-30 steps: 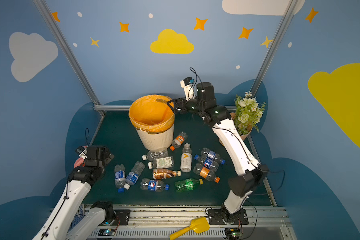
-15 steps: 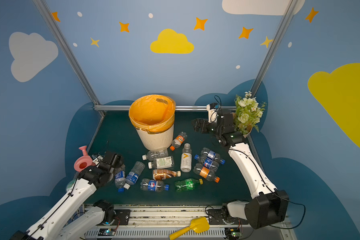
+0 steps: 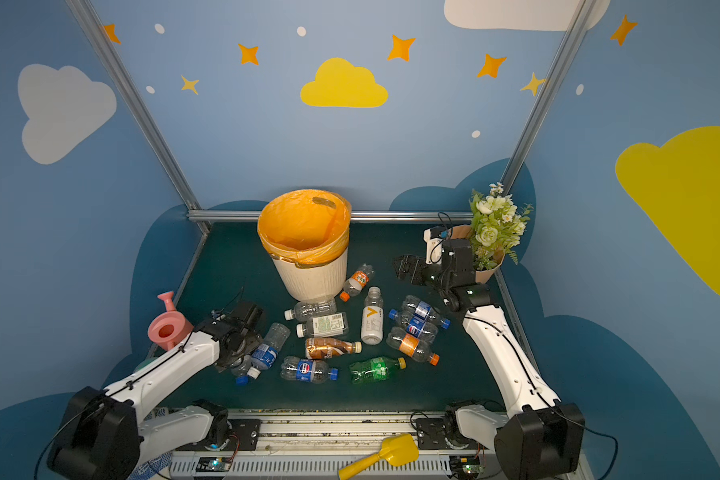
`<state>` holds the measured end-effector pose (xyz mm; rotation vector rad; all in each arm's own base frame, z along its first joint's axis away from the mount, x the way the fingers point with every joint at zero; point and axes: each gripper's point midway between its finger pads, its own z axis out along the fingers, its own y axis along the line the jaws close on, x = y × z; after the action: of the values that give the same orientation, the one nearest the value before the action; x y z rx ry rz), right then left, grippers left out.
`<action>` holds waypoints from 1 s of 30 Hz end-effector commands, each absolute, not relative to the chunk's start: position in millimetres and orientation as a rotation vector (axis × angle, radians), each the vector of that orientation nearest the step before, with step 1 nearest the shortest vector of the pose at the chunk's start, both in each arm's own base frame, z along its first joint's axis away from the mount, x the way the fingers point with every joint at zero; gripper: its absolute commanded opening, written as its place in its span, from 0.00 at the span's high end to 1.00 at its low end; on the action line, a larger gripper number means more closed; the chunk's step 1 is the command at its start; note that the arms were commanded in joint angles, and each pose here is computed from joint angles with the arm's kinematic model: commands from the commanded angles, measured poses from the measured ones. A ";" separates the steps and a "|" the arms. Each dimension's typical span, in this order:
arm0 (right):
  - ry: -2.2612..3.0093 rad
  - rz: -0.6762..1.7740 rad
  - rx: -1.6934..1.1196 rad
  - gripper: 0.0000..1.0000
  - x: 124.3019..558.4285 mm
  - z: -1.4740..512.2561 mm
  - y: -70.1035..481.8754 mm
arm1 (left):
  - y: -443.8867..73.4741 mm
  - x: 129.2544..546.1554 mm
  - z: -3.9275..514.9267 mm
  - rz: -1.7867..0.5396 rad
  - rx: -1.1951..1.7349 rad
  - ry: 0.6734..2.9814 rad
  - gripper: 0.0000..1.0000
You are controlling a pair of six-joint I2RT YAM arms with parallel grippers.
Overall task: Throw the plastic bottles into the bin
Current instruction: 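Grasp the blue-label water bottle with the left gripper while the right gripper withdraws, then lift the blue-label bottle with the left gripper and drop it into the bin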
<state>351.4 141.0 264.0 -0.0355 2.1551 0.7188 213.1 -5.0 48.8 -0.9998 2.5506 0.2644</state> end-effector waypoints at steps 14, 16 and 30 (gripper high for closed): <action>2.128 0.716 0.022 0.03 340.2 270.0 128.9 | -2.6 221.7 45.0 0.271 -1.009 2.528 0.44; 2.127 0.717 0.023 0.03 340.0 270.2 128.6 | -1.7 222.8 51.0 0.252 -1.005 2.501 0.46; 2.132 0.735 0.036 0.03 341.4 266.9 129.5 | 4.1 243.3 160.8 0.027 -0.874 2.180 0.48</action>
<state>342.9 130.3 267.7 0.0275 2.1354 0.7283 235.8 -5.1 119.3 -0.9260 2.2863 0.0176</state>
